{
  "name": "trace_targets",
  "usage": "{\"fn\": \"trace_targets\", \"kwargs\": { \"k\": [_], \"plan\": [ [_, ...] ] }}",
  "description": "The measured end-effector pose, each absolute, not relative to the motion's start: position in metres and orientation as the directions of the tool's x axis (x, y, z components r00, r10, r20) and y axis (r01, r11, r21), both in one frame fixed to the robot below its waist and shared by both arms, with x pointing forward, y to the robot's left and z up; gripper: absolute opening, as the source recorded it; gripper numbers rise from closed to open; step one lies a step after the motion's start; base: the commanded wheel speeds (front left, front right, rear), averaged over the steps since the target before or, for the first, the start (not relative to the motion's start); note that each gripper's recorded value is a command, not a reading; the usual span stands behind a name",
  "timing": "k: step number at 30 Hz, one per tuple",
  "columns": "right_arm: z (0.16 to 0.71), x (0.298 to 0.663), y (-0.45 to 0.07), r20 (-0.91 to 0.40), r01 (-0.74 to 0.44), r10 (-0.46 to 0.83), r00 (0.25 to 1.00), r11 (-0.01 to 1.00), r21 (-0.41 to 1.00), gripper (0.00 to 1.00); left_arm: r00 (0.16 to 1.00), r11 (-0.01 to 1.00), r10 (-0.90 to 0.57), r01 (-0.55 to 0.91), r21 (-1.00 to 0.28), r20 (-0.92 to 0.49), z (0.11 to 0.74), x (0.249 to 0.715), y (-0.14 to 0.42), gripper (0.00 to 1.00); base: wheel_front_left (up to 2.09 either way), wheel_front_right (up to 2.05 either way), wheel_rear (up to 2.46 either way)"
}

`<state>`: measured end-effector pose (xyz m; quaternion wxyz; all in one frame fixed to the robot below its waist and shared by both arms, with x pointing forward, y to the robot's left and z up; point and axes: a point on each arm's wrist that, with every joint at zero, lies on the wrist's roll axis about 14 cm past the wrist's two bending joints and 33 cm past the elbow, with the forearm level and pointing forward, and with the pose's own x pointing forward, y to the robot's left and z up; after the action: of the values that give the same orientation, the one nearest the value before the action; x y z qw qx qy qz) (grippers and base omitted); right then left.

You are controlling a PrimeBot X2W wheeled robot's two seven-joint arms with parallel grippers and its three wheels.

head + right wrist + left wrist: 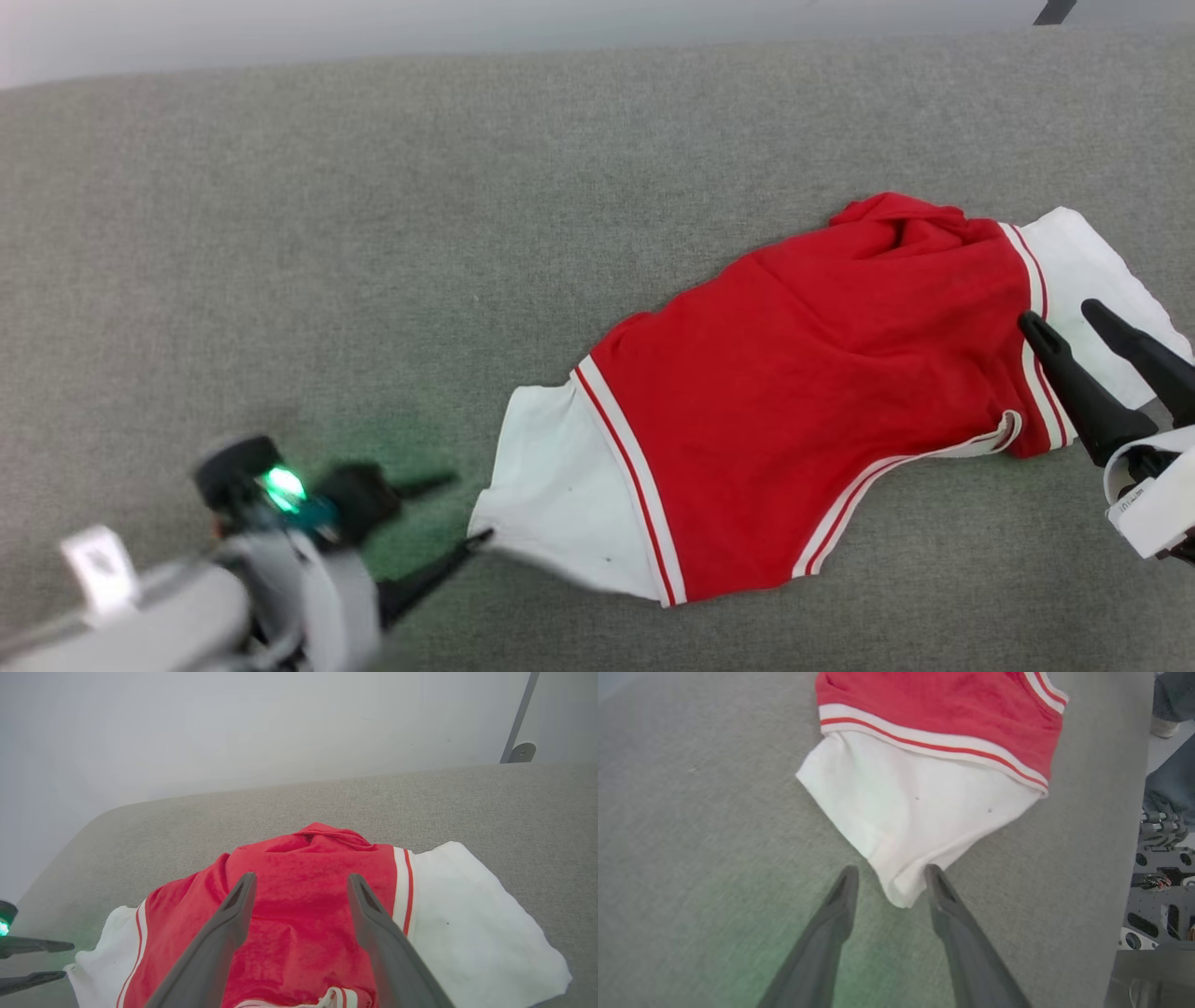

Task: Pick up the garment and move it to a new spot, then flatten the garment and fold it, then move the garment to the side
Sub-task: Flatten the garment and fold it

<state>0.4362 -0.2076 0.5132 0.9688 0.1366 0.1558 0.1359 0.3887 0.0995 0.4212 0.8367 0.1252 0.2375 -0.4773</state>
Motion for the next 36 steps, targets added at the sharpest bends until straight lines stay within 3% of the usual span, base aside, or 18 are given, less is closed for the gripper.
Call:
{"fn": "trace_targets", "kwargs": {
  "k": [5, 8, 13, 21, 27, 28, 29, 30, 33, 36],
  "plan": [
    [0.517, 0.433, -0.209, -0.257, -0.218, 0.301, 0.918, 0.927, 0.307, 1.00, 0.517, 0.614, -0.696, 0.788, -0.041, -0.498, 0.456, 0.424, 0.122, 1.00, 0.00, 0.00, 0.00],
    [0.514, 0.431, -0.210, -0.263, -0.213, 0.298, 0.917, 0.927, 0.309, 1.00, 0.514, 0.672, -0.664, 0.729, -0.132, -0.543, 0.462, 0.435, 0.128, 1.00, 0.00, 0.00, 0.00],
    [0.511, 0.432, -0.207, -0.266, -0.213, 0.302, 0.915, 0.924, 0.319, 1.00, 0.387, 0.696, -0.662, 0.637, -0.333, -0.642, 0.452, 0.438, 0.110, 1.00, 0.00, 0.00, 0.00],
    [0.507, 0.436, -0.211, -0.270, -0.200, 0.290, 0.918, 0.927, 0.316, 1.00, 0.236, 0.677, -0.647, 0.614, -0.405, -0.725, 0.426, 0.449, 0.080, 1.00, 0.00, 0.00, 0.00],
    [0.498, 0.436, -0.219, -0.290, -0.171, 0.266, 0.919, 0.933, 0.315, 1.00, 0.178, 0.656, -0.658, 0.613, -0.440, -0.732, 0.410, 0.447, 0.064, 1.00, 0.00, 0.00, 0.00],
    [0.497, 0.436, -0.220, -0.292, -0.168, 0.264, 0.919, 0.934, 0.315, 1.00, 0.168, 0.653, -0.657, 0.615, -0.442, -0.735, 0.408, 0.446, 0.062, 0.75, 0.00, 0.00, 0.00],
    [0.496, 0.436, -0.220, -0.294, -0.166, 0.262, 0.919, 0.935, 0.315, 1.00, 0.164, 0.649, -0.656, 0.620, -0.440, -0.737, 0.408, 0.446, 0.061, 0.29, 0.00, 0.00, 0.00],
    [0.495, 0.436, -0.221, -0.296, -0.165, 0.262, 0.919, 0.935, 0.315, 1.00, 0.161, 0.647, -0.657, 0.621, -0.442, -0.736, 0.407, 0.446, 0.060, 0.00, 0.00, 0.00, 0.00],
    [0.497, 0.439, -0.220, -0.288, -0.170, 0.264, 0.920, 0.934, 0.314, 1.00, 0.173, 0.652, -0.654, 0.621, -0.434, -0.736, 0.409, 0.449, 0.062, 0.00, 0.00, 0.00, 0.00],
    [0.498, 0.440, -0.218, -0.283, -0.175, 0.269, 0.921, 0.932, 0.316, 1.00, 0.246, 0.683, -0.638, 0.619, -0.389, -0.729, 0.424, 0.469, 0.076, 0.00, 0.00, 0.00, 0.00]
  ]
}}
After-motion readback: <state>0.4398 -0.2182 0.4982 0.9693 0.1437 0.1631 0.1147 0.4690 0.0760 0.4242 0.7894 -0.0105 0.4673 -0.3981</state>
